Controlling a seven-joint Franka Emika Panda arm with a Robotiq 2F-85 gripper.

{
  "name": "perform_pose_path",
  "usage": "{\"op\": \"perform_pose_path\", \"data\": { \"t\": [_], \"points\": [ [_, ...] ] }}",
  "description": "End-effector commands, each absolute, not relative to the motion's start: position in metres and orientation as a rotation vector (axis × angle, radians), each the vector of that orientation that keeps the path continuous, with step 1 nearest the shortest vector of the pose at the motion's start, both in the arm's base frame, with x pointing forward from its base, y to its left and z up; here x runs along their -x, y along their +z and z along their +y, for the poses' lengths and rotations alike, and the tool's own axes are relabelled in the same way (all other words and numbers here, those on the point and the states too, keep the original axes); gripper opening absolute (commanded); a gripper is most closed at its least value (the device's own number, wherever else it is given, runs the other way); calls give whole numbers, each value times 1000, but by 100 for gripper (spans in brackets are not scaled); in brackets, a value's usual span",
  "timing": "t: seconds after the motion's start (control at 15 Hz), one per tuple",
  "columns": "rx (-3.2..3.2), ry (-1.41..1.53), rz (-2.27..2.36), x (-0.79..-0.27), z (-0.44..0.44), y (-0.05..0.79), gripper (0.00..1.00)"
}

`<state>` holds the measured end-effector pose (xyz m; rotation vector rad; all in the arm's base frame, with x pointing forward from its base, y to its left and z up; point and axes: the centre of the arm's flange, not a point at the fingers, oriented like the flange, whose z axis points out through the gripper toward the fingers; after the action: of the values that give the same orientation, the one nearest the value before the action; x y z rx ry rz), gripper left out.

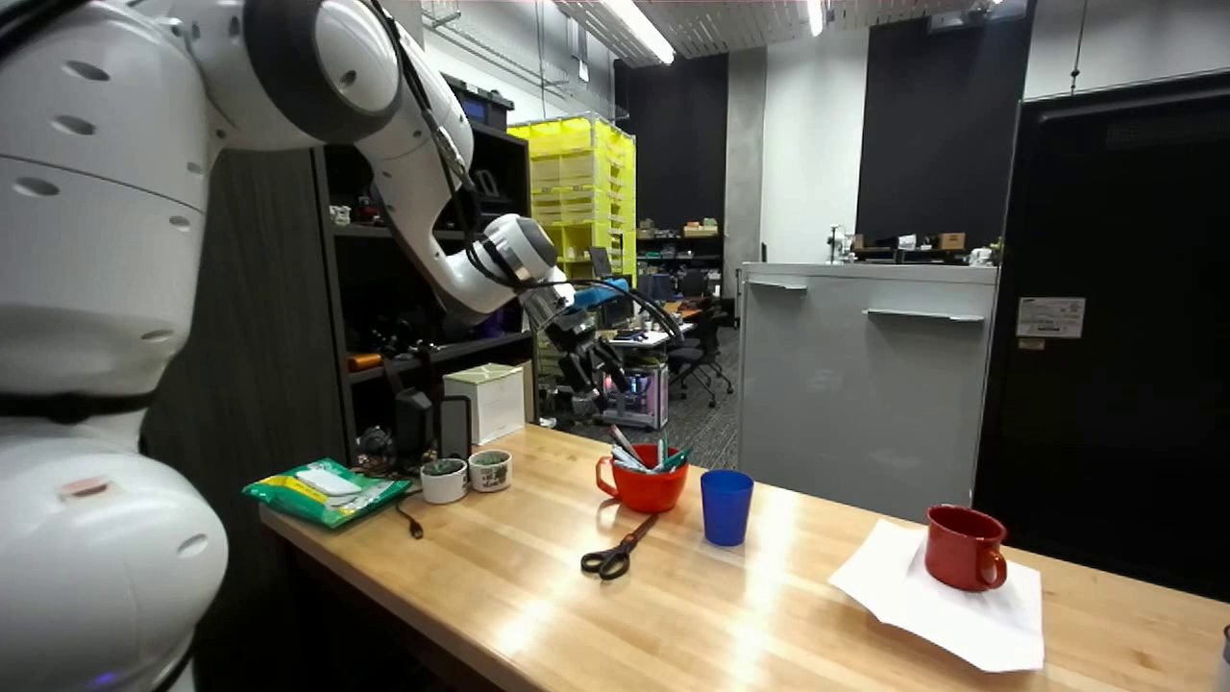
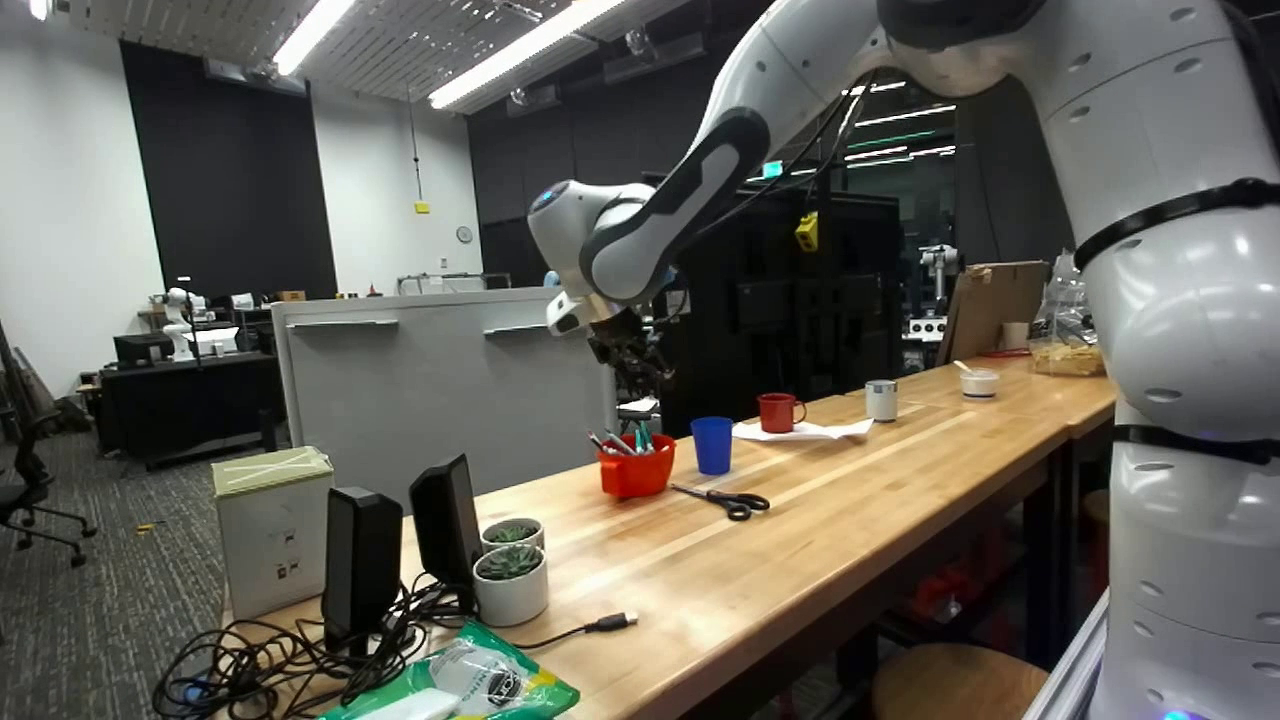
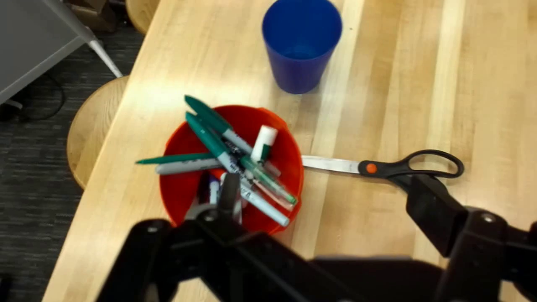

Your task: Move the orange cup forward

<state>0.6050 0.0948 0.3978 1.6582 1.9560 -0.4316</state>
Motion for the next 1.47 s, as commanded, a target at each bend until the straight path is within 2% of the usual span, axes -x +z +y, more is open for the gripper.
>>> {"op": "perform_pose_path", "data": {
  "t": [0.0,0.4,1.4],
  "points": [
    [-1897,-333,1851,-558,35,443,100],
    [-2302,-184,1595,-532,-39,467,100],
    [-2957,162,623,-526,-140,424,100]
  ]
}}
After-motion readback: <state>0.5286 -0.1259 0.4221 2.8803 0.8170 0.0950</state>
